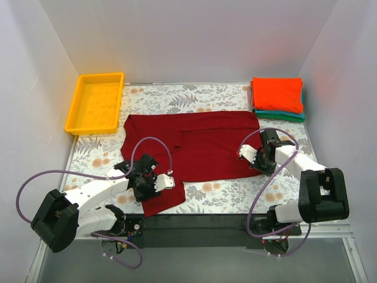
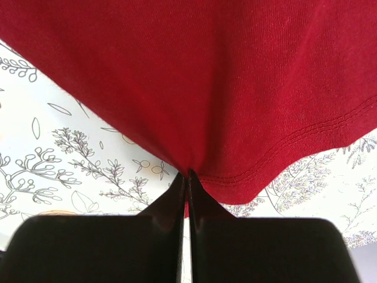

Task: Fold and stack the t-shirts
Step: Fold the tshirt

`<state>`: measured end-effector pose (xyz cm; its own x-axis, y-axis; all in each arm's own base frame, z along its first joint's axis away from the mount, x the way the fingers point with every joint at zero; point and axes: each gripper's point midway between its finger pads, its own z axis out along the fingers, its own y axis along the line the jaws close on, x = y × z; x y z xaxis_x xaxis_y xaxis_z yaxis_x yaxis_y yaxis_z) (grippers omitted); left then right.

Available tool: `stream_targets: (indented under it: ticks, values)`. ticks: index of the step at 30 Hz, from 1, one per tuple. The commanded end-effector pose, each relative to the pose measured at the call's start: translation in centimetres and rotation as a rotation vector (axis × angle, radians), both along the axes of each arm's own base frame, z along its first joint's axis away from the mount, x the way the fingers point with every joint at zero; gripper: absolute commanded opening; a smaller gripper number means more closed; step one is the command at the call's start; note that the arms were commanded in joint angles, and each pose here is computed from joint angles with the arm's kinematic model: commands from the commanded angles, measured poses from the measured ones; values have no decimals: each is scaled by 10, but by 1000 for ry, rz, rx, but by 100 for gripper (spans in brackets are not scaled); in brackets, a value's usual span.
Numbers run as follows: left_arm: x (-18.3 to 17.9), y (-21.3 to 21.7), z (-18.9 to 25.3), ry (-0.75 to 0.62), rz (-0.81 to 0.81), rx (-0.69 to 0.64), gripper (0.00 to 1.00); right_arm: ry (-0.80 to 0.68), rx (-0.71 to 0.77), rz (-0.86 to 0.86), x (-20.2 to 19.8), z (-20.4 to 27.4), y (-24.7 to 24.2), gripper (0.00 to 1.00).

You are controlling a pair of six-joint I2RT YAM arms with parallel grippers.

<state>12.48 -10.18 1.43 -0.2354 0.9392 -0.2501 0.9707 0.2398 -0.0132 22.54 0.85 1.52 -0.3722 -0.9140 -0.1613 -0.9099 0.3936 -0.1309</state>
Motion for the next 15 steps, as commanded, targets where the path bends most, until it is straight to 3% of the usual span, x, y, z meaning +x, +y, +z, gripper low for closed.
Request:
stream_targets:
  ticks: [1,2,4,15]
  values:
    - [1,9,-15,-35,-13,66,28,86,17,17,-15,-9,2,1]
    - [2,10,-15,-37,-11,77,15,84,22,19,-13,-7,3,1]
    - [1,10,-9,-36,-12,74,1,83,24,19,-14,-3,4,1]
    - [-10,4,63,-60,44,-43,0,19,17,58,-27,31,-2,1]
